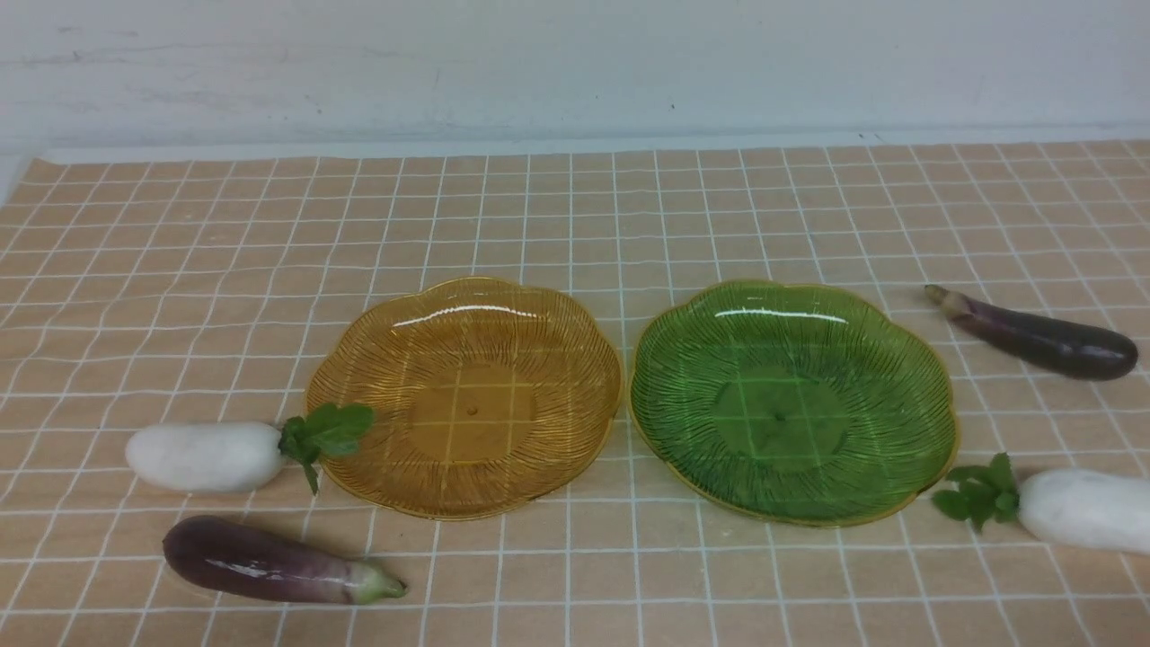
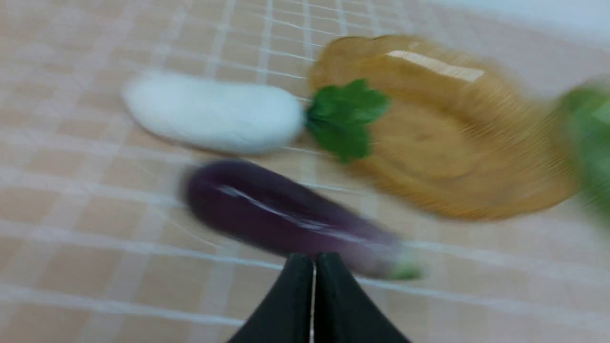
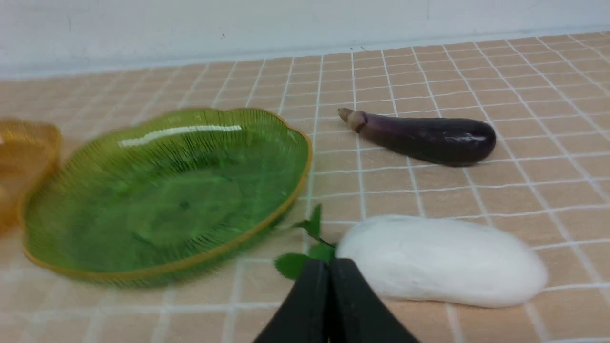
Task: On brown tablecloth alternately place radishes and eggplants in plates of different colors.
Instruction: 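Put the eggplants into the green plate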
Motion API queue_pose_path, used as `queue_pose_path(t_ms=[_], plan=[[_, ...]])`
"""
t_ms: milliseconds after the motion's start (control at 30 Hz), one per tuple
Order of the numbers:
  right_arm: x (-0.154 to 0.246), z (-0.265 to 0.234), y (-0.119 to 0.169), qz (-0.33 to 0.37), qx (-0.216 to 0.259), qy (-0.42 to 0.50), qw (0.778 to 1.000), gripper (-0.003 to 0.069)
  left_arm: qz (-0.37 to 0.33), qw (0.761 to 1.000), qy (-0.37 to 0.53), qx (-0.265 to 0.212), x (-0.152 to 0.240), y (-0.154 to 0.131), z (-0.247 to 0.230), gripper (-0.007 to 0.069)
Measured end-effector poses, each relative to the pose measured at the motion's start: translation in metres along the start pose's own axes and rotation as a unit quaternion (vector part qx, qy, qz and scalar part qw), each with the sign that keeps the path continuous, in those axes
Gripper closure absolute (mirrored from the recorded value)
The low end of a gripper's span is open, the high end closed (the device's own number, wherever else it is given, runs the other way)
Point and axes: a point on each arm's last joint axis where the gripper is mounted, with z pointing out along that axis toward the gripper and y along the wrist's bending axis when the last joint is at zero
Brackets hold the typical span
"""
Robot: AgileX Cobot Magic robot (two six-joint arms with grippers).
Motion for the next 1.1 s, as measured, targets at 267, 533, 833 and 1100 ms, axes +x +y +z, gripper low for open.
queue_pose_path(t_ms=[267,533,833,1100], plan=[[-0.002,0.000,0.007,0.259,-0.041,0.001,0.965,0.0676,-0.430,0.896,0.018,0.110,-0.006,-0.019,-0.002,0.0629],[-0.094,-0.028,0.065,-0.005,-0.094,-0.089,0.992,0.0675,-0.275,0.950,-0.045,0.139,-0.051,-0.037,-0.017,0.0629],[-0.122,0.128,0.050,-0.207,0.155,0.269,0.928,0.0633,-0.072,0.947,0.310,0.034,-0.070,-0.054,0.048,0.0627],[-0.127,0.293,0.003,-0.247,0.268,0.410,0.836,0.0431,0.000,0.923,0.385,0.022,-0.079,-0.053,0.086,0.0465]])
